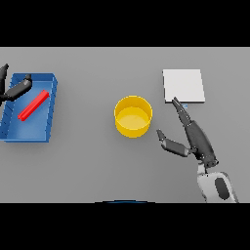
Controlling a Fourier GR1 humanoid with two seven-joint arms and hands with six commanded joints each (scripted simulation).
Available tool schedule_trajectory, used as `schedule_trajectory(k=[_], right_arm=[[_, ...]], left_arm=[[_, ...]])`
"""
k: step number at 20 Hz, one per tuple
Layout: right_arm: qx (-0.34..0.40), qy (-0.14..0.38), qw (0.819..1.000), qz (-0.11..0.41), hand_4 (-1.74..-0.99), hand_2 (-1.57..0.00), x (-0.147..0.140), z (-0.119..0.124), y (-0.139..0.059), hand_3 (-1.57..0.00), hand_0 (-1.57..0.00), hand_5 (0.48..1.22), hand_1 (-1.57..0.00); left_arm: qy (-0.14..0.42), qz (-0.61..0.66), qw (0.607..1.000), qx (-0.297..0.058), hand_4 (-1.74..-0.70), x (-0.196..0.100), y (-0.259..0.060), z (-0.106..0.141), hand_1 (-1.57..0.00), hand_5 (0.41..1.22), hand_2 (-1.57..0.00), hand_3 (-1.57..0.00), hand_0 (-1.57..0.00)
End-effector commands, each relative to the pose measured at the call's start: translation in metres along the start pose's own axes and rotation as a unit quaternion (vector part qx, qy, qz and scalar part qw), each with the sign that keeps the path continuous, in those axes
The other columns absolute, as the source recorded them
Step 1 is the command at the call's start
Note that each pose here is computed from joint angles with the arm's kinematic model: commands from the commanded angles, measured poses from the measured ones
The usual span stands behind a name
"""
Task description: Pick up the red beaker and tilt it to pour out 1 green nut into yellow bowl. Pick up the yellow bowl and place it on the metallic measuring scale.
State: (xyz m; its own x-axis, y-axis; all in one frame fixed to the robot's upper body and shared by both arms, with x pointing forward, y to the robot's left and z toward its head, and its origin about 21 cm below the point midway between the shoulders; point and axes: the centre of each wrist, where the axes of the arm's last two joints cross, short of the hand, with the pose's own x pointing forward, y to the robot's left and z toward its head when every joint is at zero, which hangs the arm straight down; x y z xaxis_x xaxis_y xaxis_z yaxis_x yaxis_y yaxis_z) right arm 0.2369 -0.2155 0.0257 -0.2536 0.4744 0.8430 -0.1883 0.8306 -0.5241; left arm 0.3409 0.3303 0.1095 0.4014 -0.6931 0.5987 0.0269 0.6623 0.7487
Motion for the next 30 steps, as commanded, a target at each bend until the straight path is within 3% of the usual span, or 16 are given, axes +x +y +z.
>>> schedule_trajectory(k=[1,4,9,18,24,30], right_arm=[[0.021,-0.006,1.000,0.016,-1.234,0.00,0.004,-0.007,-0.002,0.00,0.00,0.707,0.00],[0.078,-0.005,0.990,0.114,-1.278,0.00,0.012,-0.024,-0.009,0.00,0.00,0.683,0.00],[0.174,-0.058,0.947,0.262,-1.276,0.00,0.032,-0.059,-0.007,0.00,0.00,0.666,0.00],[0.298,-0.090,0.887,0.340,-1.269,0.00,0.038,-0.095,0.006,0.00,0.00,0.683,0.00],[0.353,-0.092,0.864,0.346,-1.243,0.00,0.037,-0.115,0.020,0.00,0.00,0.682,0.00],[0.391,-0.068,0.840,0.370,-1.295,0.00,0.033,-0.126,0.030,0.00,0.00,0.671,0.00]], left_arm=[[0.000,0.000,1.000,0.001,-0.79,0.000,0.000,-0.001,-0.01,0.704,-0.01,-0.01,-0.01],[-0.001,0.001,1.000,-0.004,-0.79,0.003,-0.002,-0.002,0.00,0.710,0.00,0.00,-0.01],[-0.003,-0.004,1.000,-0.005,-0.79,0.002,-0.001,0.000,0.00,0.716,0.00,0.00,0.00],[-0.004,-0.008,1.000,-0.007,-0.80,0.004,-0.005,-0.001,0.00,0.717,0.00,0.00,0.00],[-0.010,-0.006,1.000,-0.007,-0.80,0.000,-0.001,-0.002,0.00,0.729,0.00,0.00,0.00],[-0.006,-0.007,1.000,-0.006,-0.80,0.005,0.001,-0.004,0.00,0.735,0.00,0.00,0.00]])
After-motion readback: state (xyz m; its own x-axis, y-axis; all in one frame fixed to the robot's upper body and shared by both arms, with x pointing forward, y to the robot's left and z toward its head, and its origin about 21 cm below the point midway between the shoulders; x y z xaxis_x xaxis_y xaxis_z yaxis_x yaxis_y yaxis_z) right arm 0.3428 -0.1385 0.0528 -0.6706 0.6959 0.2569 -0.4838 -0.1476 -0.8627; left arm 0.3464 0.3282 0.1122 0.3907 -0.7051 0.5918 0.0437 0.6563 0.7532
